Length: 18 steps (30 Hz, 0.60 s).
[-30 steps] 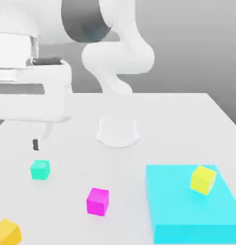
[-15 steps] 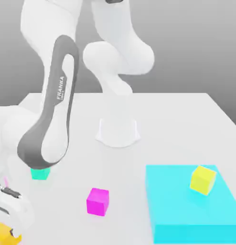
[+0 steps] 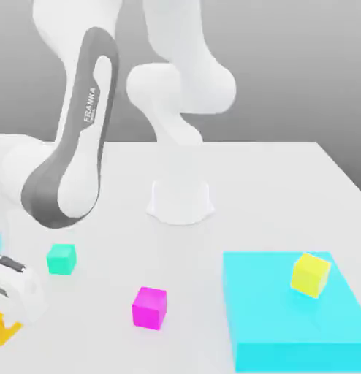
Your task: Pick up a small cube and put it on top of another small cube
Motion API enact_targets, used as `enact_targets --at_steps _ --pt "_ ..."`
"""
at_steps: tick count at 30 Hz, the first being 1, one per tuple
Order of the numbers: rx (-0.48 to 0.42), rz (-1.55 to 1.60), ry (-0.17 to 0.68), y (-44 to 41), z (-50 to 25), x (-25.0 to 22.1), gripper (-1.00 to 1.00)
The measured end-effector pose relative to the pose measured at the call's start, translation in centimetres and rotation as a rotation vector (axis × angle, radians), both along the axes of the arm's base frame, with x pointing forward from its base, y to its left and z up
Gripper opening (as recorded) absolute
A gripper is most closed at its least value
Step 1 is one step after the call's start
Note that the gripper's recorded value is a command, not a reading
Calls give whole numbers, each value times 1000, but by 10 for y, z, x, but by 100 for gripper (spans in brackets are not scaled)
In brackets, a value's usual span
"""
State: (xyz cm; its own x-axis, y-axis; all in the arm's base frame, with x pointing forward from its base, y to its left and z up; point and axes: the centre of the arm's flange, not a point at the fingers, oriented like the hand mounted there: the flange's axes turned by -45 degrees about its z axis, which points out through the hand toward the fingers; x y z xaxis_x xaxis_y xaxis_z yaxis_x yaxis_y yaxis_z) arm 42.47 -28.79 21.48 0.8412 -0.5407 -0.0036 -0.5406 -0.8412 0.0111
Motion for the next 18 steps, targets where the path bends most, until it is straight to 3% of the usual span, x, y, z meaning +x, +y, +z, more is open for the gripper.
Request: enact_targets --at_steps 14,18 --pt "6 -260 -8 25 27 -182 -100" --pt "51 -267 -23 34 11 -187 -100"
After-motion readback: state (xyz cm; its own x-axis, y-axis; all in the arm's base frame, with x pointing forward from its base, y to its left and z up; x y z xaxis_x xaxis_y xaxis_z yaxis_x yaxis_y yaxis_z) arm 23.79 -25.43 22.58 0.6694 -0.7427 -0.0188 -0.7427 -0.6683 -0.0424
